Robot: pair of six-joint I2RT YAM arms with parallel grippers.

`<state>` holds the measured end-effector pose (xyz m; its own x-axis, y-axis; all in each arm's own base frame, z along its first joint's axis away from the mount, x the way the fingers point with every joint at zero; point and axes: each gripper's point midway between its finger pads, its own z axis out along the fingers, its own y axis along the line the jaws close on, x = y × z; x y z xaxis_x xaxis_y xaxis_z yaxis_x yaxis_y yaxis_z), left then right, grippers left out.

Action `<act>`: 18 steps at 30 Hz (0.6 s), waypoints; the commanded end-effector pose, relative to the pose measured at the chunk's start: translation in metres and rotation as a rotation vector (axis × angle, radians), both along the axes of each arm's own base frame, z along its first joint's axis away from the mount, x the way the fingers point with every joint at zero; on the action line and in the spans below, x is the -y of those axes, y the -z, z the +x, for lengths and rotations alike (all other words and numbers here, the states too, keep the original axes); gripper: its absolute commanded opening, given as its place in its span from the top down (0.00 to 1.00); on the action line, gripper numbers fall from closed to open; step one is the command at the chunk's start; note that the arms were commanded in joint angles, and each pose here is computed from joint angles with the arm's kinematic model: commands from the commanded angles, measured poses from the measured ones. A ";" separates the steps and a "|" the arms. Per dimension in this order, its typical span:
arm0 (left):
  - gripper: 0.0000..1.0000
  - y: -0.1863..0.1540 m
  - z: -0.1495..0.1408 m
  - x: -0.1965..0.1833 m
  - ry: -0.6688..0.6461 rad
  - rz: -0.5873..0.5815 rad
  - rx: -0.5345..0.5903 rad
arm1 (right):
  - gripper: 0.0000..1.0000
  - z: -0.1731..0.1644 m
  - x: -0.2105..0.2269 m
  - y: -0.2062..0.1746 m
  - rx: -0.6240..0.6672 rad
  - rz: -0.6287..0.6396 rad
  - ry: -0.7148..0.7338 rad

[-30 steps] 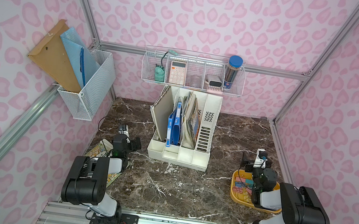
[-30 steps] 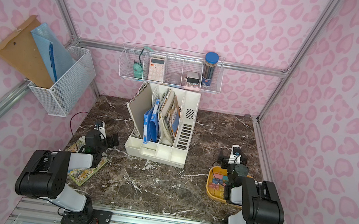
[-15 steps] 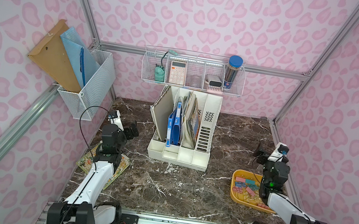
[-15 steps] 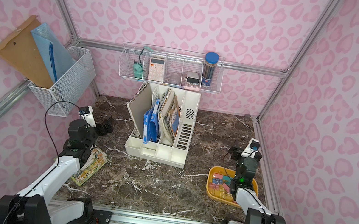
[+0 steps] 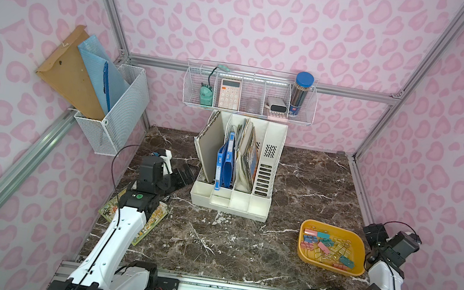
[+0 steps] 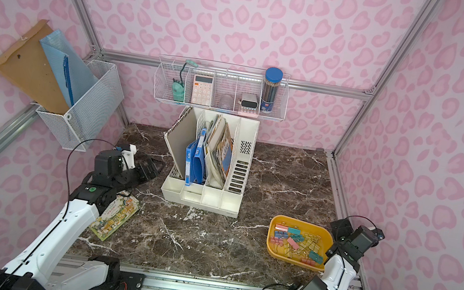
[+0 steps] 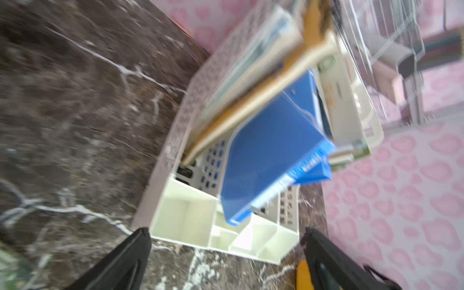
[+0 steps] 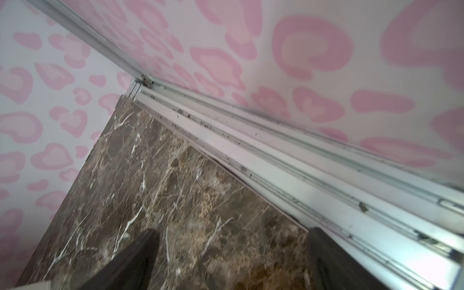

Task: Take out the binder clips from the storage box
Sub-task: Move the storage box to the center of the board.

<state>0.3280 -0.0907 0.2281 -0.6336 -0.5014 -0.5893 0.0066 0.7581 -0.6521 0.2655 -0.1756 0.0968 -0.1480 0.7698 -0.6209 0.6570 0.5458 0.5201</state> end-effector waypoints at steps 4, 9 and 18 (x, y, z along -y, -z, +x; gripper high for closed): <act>0.01 0.031 -0.035 0.063 0.211 0.094 -0.090 | 0.06 0.023 -0.055 0.013 -0.024 0.112 -0.266; 0.01 0.050 -0.045 0.109 0.316 0.126 -0.118 | 0.05 0.033 -0.093 0.016 -0.059 0.086 -0.393; 0.00 0.083 -0.063 0.186 0.473 0.120 -0.209 | 0.06 0.035 -0.183 0.004 0.002 0.091 -0.669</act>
<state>0.2630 -0.2604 0.1412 -0.8855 -0.0507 -0.4618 0.2427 0.7972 -0.5528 0.3010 -0.0140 0.0890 -0.5749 0.5875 -0.5695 0.2543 0.7898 0.5581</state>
